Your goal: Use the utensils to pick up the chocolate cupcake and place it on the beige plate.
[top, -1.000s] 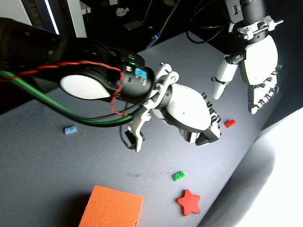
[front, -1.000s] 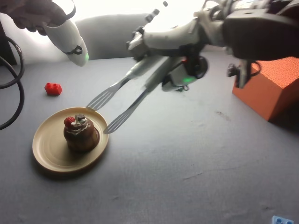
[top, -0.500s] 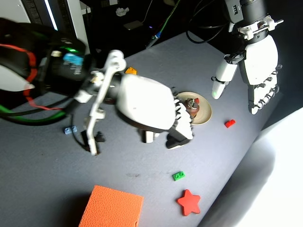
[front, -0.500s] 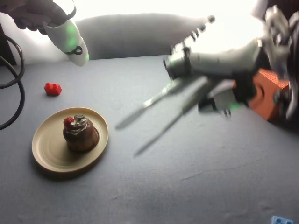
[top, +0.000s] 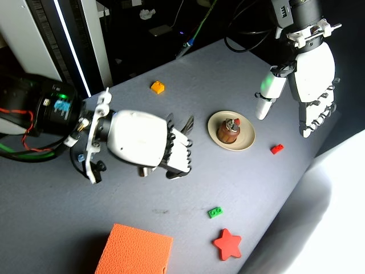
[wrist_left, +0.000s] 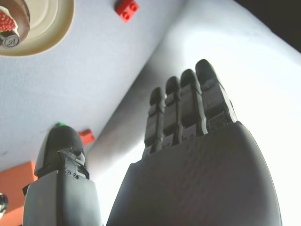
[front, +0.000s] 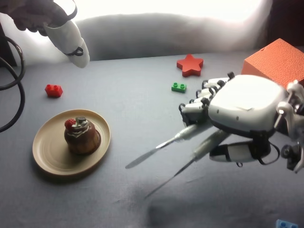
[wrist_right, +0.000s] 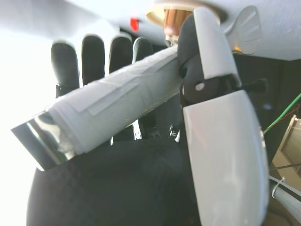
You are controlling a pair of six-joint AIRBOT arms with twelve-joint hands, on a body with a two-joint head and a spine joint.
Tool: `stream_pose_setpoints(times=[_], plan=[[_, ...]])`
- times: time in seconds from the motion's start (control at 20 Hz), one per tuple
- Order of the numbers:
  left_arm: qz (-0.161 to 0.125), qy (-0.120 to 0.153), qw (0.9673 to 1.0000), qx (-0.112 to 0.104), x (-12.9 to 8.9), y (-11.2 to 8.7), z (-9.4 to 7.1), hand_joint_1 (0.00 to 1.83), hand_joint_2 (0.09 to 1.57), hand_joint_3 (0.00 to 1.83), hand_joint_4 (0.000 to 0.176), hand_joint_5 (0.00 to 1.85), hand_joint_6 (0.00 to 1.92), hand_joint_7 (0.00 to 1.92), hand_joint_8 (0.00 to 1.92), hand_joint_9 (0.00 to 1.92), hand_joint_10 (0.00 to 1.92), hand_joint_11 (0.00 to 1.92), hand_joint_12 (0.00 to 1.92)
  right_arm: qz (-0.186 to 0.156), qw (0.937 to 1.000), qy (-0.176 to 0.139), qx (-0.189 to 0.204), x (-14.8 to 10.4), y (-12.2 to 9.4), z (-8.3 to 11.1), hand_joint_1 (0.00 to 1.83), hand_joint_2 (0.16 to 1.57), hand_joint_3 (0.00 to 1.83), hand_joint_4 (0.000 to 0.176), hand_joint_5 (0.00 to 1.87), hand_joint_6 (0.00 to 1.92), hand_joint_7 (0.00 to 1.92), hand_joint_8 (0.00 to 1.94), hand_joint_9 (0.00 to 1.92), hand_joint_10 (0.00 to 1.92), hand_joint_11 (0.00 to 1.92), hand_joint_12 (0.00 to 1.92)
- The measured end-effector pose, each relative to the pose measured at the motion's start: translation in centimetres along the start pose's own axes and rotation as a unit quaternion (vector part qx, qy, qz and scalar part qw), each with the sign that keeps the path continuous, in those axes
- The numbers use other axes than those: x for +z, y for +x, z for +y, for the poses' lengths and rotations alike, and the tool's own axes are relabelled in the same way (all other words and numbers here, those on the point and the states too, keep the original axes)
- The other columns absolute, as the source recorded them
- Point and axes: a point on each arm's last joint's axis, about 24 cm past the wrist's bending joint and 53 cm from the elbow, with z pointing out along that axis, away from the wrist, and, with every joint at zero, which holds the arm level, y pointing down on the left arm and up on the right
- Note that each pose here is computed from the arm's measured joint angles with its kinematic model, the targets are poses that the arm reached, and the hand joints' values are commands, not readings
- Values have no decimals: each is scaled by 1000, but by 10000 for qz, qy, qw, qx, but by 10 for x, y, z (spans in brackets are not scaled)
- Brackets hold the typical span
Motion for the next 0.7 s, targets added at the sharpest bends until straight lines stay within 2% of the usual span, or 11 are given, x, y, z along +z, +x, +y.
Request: stream_pose_setpoints(times=[0.05,0.2,0.25,0.3,0.35,0.45,0.5,0.6,0.7], plan=[[0,3,10000,1,0,0,0,314,1119,1,0,137,3,116,3,106,3,0,284,-16,10000,13,50,-1,3,-2,1099,1321,0,0,540,1510,684,1561,382,1517,192,1800],[-2,-1,10000,1,0,0,0,319,1116,0,0,139,3,123,4,109,3,0,291,-69,9997,79,235,-2,6,-8,1101,1339,0,0,470,1586,699,1574,398,1508,219,1796],[-2,-1,10000,1,0,0,0,331,1117,0,0,140,2,122,3,109,2,0,290,-50,9996,115,250,-2,9,-11,1008,1255,0,0,324,1194,468,1247,353,1491,173,1773],[1,-8,10000,1,0,0,0,319,1120,1,0,127,0,113,1,101,0,0,275,15,9996,154,249,-4,15,-14,1021,1219,0,0,333,991,454,1112,369,1448,181,1748],[0,-6,10000,1,0,0,0,330,1118,0,0,129,2,114,2,101,1,0,270,60,9995,181,246,-5,19,-17,1014,1217,0,0,259,817,409,983,372,1363,178,1688],[0,5,10000,3,0,0,0,332,1117,0,0,144,5,129,5,116,5,0,299,95,9996,192,186,-5,21,-17,956,1214,0,0,404,605,467,524,393,1128,183,1623],[0,7,10000,0,0,0,-1,339,1111,0,0,150,4,134,4,122,4,0,321,93,9997,194,145,-5,21,-18,949,1205,0,0,467,471,532,379,411,1034,179,1594],[0,0,10000,0,0,0,0,319,1119,2,0,165,7,144,5,121,2,0,316,109,9997,212,55,-6,24,-20,890,1186,0,0,488,140,606,149,424,817,135,1516],[0,0,10000,0,0,0,0,340,1117,0,0,158,3,143,3,119,1,0,308,213,9994,263,-58,-9,32,-24,878,1150,0,0,433,15,564,30,401,604,85,1435]])
